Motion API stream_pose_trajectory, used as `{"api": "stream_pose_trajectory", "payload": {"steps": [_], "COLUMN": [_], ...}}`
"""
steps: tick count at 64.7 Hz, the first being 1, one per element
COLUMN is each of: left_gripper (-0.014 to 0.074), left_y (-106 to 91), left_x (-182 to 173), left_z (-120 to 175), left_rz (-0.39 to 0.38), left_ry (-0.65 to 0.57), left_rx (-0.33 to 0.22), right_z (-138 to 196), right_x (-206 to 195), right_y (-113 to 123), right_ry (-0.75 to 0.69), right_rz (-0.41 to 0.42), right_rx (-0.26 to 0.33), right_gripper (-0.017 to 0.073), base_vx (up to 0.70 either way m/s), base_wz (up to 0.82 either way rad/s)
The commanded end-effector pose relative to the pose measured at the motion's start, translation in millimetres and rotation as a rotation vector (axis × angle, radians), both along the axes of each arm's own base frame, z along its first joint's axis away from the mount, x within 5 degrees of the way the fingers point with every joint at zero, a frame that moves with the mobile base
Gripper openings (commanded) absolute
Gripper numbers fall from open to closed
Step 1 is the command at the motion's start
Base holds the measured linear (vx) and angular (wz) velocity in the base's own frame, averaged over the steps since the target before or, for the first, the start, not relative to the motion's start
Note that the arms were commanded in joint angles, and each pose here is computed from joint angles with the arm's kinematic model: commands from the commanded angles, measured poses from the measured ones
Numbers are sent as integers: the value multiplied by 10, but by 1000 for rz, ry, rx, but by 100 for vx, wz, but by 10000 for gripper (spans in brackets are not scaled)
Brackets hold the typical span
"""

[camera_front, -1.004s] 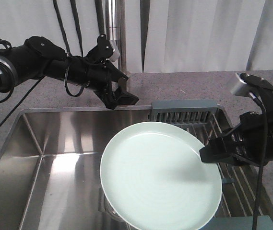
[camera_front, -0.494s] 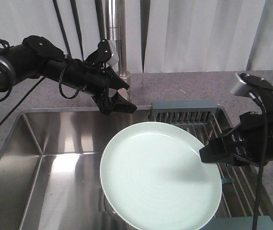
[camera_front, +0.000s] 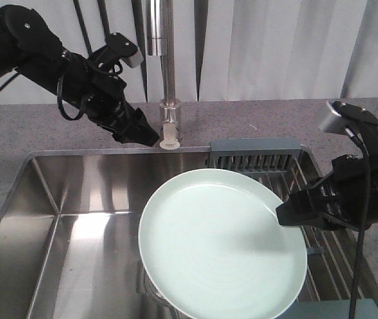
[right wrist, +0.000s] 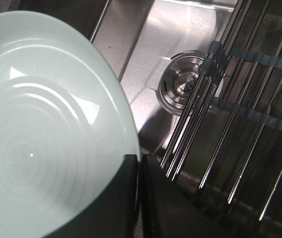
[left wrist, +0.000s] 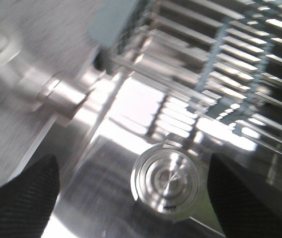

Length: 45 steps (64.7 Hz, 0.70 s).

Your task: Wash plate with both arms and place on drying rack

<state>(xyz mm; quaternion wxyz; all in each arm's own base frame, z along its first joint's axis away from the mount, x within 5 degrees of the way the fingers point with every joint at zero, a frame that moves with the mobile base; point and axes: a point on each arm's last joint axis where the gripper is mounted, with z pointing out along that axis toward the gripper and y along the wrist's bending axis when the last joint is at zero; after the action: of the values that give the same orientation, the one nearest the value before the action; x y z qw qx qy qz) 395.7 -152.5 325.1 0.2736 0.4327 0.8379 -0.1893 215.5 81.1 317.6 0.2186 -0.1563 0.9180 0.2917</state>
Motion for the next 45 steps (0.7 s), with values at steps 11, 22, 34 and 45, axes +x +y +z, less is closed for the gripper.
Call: {"api": "stream_pose_trajectory", "payload": {"steps": [11,22,34,45], "left_gripper": [586,586,586,586], "left_y": [210,409,657,839], "left_x": [-510,-894,-1332,-1697], "left_z": [615,623,584,529], "left_rz": [260,375,533,635], "left_ry": [-125,-135,-186,-216], "left_rx": [-119,-83,-63,-58], "right_z": [169,169,169,169], "right_x": [-23,-23,-23,-23], "right_y": [17,17,17,17], "right_ry": [-66,-66,-66,-66], "right_rz": [-8,-8,-8,-8], "right_rx": [49,49,49,49], "right_gripper": [-8,-8,-8,-8], "base_vx": [0,0,0,0], "base_wz": [0,0,0,0]}}
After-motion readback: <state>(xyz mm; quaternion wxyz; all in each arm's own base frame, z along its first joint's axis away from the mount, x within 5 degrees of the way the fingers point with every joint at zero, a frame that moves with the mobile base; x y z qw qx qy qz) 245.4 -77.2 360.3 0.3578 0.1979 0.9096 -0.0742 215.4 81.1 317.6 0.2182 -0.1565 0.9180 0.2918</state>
